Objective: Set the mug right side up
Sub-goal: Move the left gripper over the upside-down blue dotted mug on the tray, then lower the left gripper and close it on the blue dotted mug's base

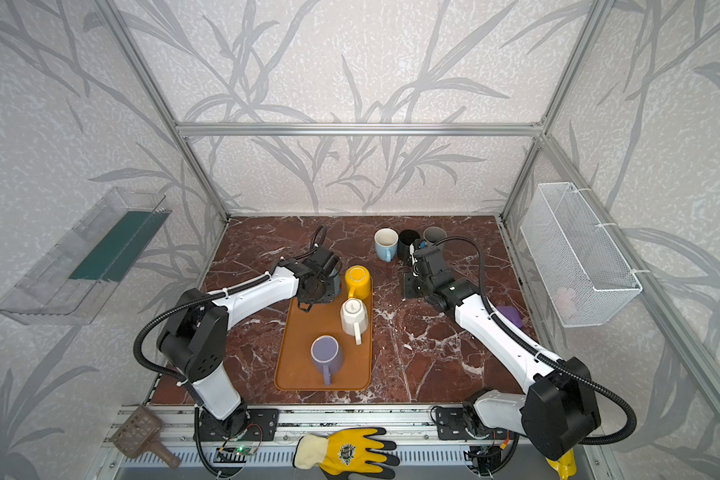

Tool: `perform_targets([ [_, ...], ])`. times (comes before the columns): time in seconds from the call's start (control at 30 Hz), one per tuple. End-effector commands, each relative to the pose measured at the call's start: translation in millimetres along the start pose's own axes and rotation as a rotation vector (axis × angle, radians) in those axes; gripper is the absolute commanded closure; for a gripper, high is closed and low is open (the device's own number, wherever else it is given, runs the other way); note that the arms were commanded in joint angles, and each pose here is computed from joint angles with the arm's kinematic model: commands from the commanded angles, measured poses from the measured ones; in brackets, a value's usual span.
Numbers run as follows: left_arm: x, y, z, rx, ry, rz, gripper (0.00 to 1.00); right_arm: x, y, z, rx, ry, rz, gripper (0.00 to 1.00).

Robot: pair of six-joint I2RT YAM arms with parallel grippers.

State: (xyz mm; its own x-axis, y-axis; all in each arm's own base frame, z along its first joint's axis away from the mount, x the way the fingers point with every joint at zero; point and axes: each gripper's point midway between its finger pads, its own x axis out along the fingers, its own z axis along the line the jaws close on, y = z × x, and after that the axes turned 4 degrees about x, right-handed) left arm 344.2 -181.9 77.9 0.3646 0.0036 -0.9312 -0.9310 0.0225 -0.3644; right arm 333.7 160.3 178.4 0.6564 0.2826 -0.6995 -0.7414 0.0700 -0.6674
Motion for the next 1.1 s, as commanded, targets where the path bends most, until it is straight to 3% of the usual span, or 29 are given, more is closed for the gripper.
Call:
perform_targets([
  [0.0,-10,-2,5,0.080,-0.046,0.027,0.72,-6,1,-2,-0.011,0.007,-0.006,0.44],
  [0.4,-11,-8,2,0.180,-0.075,0.101,0.67,-6,0,-4,-0.015,0.019,-0.007,0.44],
  [1.07,0,-18,-1,0.189,-0.063,0.132,0.68,-4,0,-6,-0.017,0.027,-0.006,0.44],
])
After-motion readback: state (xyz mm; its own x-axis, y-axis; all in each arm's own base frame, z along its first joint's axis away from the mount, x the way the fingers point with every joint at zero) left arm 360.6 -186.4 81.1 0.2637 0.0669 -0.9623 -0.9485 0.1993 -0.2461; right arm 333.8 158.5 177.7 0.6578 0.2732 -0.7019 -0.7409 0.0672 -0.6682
